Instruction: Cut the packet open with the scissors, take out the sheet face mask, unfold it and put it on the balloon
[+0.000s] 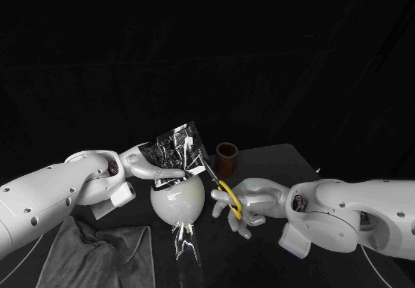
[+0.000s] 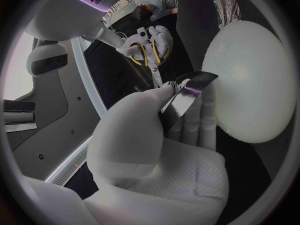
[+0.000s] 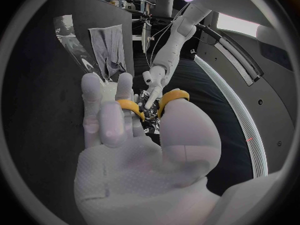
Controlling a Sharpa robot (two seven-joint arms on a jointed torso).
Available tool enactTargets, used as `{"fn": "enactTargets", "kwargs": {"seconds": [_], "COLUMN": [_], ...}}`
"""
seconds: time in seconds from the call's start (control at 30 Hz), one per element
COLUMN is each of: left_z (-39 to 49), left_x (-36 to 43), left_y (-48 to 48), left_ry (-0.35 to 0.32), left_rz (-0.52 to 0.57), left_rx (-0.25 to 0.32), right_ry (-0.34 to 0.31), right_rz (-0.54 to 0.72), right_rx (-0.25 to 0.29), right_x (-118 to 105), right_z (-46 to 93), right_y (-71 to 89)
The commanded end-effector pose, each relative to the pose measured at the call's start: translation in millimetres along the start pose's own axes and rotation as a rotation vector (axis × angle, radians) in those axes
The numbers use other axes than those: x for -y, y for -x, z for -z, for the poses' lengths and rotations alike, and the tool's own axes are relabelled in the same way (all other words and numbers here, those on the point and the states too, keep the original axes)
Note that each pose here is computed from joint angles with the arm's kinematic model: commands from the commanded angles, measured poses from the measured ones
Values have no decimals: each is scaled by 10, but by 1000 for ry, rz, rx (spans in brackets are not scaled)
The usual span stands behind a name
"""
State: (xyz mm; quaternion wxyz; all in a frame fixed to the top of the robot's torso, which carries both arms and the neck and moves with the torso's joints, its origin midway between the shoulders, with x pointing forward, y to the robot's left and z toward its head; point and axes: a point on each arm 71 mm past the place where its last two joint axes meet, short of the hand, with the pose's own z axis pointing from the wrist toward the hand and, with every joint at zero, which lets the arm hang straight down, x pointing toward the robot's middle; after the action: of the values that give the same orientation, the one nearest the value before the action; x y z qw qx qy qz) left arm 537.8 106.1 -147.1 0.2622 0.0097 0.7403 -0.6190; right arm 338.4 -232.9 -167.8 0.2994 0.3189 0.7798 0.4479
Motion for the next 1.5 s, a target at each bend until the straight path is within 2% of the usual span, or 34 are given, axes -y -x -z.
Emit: {"fn": "enactTargets", "kwargs": {"seconds": [0.03,0.27,1.0,1.2,1.5], "left_z": [-22,-41,-68,-75,-81], "left_x": [29,45,76,77,79], "left_y": [-32,-61,-121,-127,-134], "left_ry": [-18,-21,-24,-23,-22], "left_rz": [10,9,14,14,14], "left_rx": [-25,-39,-70,-74,-79], "right_ry": [31,56,132,127,86], "right_rz": [13,25,82,93,125], "right_rx": [-18,17,31,32,31], "right_x": [-24,-37,-219,-222,-175], "right_z": [-9,-56,-111,-136,-232], "right_y": [-13,98,138,187,297]}}
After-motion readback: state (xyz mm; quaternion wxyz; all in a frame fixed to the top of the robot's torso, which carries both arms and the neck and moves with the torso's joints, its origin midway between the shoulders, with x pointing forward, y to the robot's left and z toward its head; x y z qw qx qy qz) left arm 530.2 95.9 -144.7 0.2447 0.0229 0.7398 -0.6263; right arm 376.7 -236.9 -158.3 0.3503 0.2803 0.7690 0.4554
